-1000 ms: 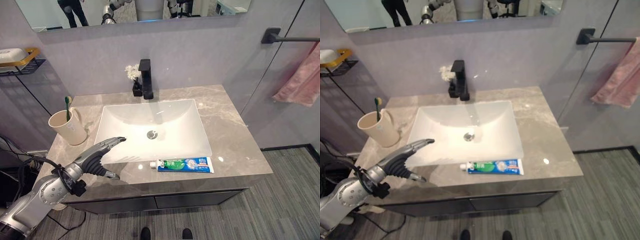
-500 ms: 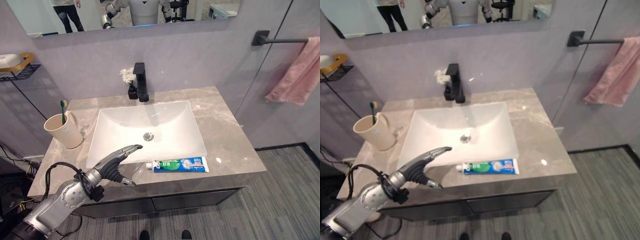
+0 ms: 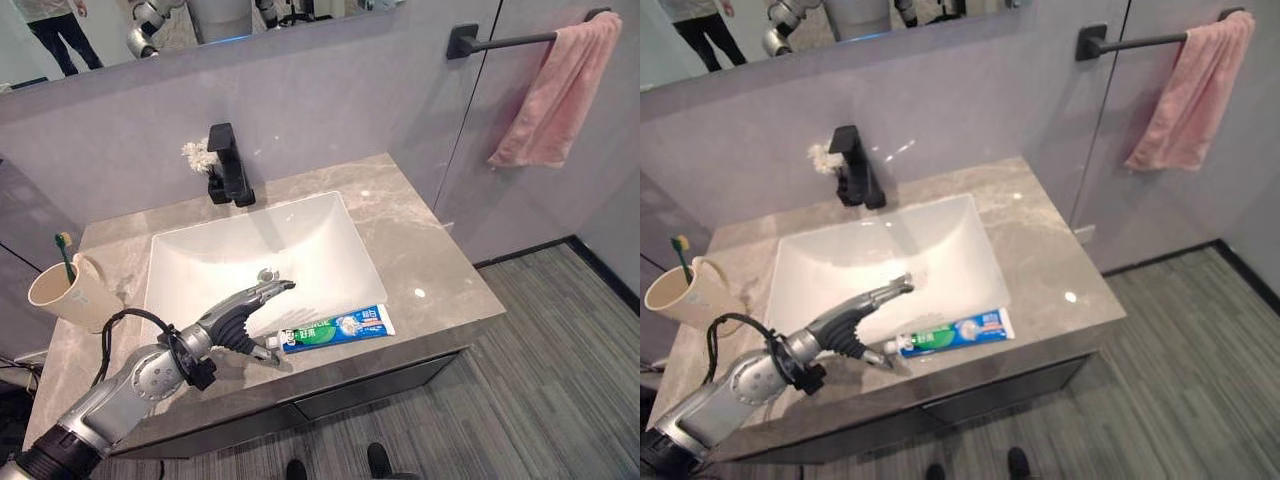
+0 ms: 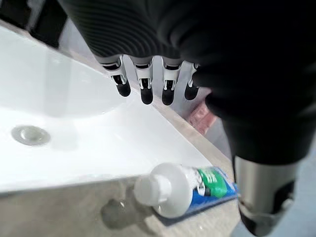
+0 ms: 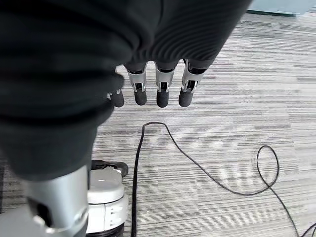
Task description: Put brush and paste in cup on sink, flatten towel.
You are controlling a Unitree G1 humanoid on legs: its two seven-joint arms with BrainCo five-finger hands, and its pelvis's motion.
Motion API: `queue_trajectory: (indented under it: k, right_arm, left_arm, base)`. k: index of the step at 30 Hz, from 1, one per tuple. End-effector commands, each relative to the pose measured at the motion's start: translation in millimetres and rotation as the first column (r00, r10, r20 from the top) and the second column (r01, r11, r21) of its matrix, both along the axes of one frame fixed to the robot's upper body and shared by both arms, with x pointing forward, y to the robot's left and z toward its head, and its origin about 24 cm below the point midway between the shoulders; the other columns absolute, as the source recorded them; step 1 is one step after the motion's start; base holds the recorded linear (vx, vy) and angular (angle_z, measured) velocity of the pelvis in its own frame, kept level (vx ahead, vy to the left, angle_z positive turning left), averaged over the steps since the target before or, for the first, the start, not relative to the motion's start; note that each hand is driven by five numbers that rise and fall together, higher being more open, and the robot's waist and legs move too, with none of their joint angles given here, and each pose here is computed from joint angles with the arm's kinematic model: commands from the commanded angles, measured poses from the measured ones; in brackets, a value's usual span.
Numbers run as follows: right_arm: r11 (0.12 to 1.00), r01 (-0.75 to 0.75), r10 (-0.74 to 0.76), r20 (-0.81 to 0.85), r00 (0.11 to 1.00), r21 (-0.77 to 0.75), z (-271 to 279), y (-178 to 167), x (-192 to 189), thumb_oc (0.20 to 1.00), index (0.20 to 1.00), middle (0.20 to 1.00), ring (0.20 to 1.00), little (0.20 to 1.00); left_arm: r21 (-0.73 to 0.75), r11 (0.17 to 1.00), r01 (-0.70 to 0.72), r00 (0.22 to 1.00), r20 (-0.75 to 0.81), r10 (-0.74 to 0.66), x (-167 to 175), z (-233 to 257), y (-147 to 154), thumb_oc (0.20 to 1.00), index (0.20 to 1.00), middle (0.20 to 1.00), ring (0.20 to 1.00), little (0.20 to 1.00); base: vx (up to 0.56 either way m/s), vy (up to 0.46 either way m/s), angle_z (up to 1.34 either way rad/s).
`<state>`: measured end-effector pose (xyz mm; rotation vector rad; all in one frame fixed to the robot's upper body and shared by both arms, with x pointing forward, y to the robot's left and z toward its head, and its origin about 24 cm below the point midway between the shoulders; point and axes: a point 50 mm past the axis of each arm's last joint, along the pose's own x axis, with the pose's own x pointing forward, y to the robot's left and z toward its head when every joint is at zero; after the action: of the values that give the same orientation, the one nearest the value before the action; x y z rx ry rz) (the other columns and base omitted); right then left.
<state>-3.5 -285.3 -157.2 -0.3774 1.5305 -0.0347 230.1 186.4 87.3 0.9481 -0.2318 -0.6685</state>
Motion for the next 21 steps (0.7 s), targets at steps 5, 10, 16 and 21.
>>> queue_trajectory:
  k: [5, 10, 16, 21]
  right_arm:
    - [1.000, 0.018, -0.018, 0.014, 1.000, 0.004, -1, 3, 3, 1.000, 1.000, 1.000, 1.000, 1.000]
    - [1.000, 0.022, -0.022, 0.030, 0.999, 0.002, -1, 2, 6, 1.000, 1.000, 1.000, 1.000, 1.000]
    - [1.000, 0.012, -0.012, 0.044, 0.999, 0.001, -1, 3, 9, 1.000, 1.000, 1.000, 1.000, 1.000]
    - [1.000, 0.009, -0.009, 0.059, 0.998, 0.001, -1, 3, 10, 1.000, 1.000, 1.000, 1.000, 1.000]
  left_arm:
    - [-0.052, 0.997, 0.062, 0.996, 0.073, -0.058, 12, 18, -16, 1.000, 1.000, 1.000, 1.000, 1.000]
    - [-0.036, 0.997, 0.064, 0.997, 0.041, -0.063, 11, 12, -15, 1.000, 1.000, 1.000, 1.000, 1.000]
    - [-0.013, 0.997, 0.070, 0.998, 0.007, -0.070, 8, 4, -15, 1.000, 1.000, 1.000, 1.000, 1.000]
    - [0.020, 0.997, 0.077, 0.997, -0.015, -0.077, 6, -2, -13, 1.000, 1.000, 1.000, 1.000, 1.000]
  base:
    - [0.04, -0.020, -0.14]
    - [0.01, -0.010, 0.00]
    - [0.00, -0.005, 0.00]
    - [0.00, 0.000, 0.00]
